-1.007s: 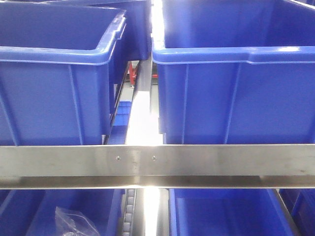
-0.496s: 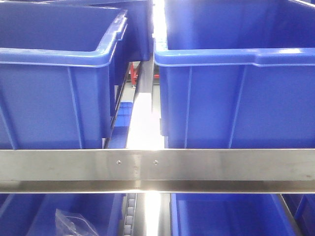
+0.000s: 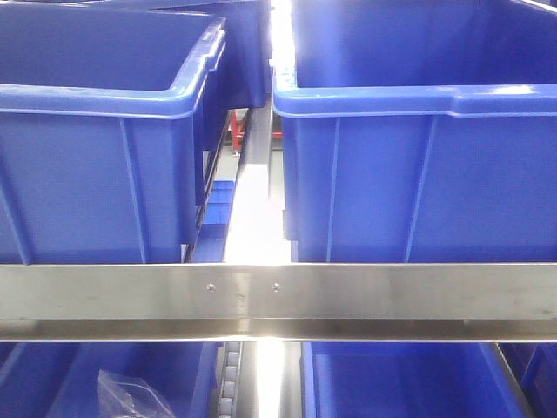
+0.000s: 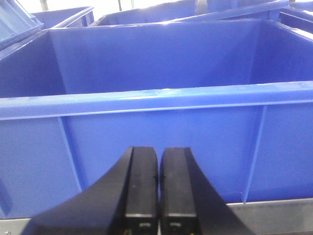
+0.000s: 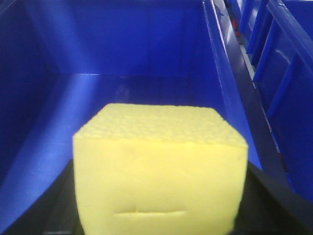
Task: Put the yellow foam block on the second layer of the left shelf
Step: 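Lower the cube into the blue bin and open the right gripper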
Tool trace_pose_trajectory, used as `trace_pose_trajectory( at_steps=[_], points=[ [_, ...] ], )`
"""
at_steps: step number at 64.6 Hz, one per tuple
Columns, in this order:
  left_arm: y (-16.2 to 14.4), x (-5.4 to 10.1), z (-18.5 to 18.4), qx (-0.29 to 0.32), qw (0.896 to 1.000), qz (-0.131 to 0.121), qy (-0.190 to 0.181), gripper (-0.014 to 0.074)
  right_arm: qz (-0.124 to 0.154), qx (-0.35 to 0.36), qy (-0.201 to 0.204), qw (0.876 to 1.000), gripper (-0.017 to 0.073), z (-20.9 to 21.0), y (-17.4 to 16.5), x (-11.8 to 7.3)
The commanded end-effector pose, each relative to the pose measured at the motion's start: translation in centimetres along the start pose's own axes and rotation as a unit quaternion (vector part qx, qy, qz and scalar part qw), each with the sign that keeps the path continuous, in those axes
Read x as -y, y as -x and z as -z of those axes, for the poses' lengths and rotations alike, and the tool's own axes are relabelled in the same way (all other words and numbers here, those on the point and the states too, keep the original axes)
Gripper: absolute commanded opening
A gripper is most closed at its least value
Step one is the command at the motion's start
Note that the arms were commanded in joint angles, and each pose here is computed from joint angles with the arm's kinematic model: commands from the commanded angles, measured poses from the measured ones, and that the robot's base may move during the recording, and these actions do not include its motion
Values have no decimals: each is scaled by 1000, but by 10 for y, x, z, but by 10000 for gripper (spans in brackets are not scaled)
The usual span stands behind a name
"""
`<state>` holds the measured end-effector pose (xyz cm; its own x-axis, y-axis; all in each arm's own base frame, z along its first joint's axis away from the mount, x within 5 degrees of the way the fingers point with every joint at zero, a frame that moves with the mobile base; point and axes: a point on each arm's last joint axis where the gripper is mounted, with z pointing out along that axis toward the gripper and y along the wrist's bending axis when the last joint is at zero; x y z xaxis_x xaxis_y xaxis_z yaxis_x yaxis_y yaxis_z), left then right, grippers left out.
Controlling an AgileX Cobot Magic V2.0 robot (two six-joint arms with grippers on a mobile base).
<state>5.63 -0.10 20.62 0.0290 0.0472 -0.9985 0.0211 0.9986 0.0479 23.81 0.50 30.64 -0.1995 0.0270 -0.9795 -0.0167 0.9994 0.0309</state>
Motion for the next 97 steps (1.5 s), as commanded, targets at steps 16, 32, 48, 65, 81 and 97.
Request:
trace_pose_trajectory(
  at_steps=[16,32,48,65,81,97],
  points=[
    [0,1,1,37,999,5,-3,136,5,73,22,997,591,-14,27,-10],
    [0,1,1,37,999,5,-3,136,5,82,23,996,623,-15,35,-11],
    [0,1,1,37,999,5,-3,136,5,72,20,997,517,-3,33,-10],
    [0,1,1,37,999,5,-3,136,4,90,18,996,54,44,7,-6],
    [0,1,1,37,999,5,-3,136,4,140,20,990,55,99,-39,-3],
    [0,1,1,37,999,5,-3,136,3,174,21,984,55,131,-75,-1]
  ],
)
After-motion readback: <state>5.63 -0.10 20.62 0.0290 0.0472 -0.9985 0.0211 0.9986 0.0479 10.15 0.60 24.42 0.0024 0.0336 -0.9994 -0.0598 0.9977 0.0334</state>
